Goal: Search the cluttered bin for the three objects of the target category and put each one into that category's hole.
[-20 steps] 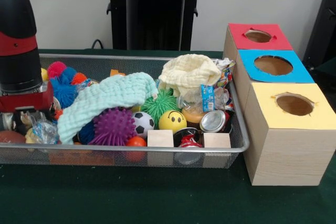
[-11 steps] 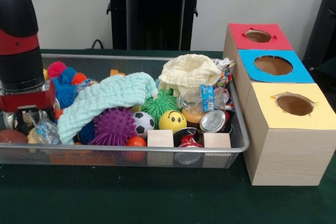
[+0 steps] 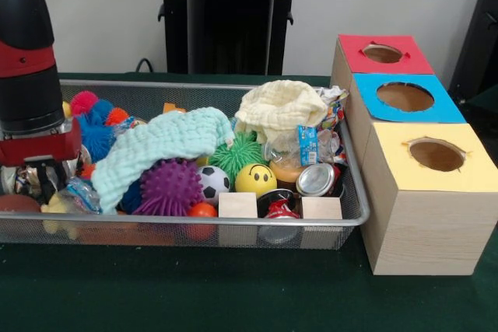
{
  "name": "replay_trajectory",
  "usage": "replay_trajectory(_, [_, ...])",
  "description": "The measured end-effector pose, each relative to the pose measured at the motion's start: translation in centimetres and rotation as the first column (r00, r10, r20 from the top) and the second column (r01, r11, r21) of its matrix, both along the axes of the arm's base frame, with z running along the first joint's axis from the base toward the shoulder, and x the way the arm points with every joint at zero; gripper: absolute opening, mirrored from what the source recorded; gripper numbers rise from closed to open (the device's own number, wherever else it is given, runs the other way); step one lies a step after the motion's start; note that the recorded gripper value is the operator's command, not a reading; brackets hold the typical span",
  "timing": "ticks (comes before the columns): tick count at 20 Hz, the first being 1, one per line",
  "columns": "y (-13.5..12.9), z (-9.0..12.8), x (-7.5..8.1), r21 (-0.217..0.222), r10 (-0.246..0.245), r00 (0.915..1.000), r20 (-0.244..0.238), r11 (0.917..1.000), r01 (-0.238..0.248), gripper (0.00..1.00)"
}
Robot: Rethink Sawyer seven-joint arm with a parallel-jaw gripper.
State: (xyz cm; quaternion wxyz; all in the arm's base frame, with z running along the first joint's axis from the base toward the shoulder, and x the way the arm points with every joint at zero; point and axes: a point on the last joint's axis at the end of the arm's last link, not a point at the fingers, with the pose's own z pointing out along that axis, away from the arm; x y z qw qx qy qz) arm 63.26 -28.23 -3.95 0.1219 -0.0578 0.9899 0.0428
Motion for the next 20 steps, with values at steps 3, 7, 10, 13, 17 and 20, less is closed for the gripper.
replay_trajectory(3, [0.5,0.3,0.6,0.007,0.005,0.9999,0.013,1.0,-0.005,1.0])
replay_trajectory(7, [1.0,0.6,1.0,0.012,0.012,0.9997,0.022,0.9998,-0.013,1.0])
replay_trajectory(10, [1.1,0.8,1.2,0.008,0.016,0.9996,0.024,0.9998,-0.017,1.0])
replay_trajectory(13, [1.2,1.4,1.5,-0.002,0.024,0.9993,0.029,0.9997,-0.024,1.0])
replay_trajectory(17, [1.6,2.5,2.0,-0.015,0.039,0.9985,0.038,0.9991,-0.039,1.0])
replay_trajectory(20, [2.2,3.5,2.4,-0.021,0.055,0.9974,0.046,0.9983,-0.054,1.0])
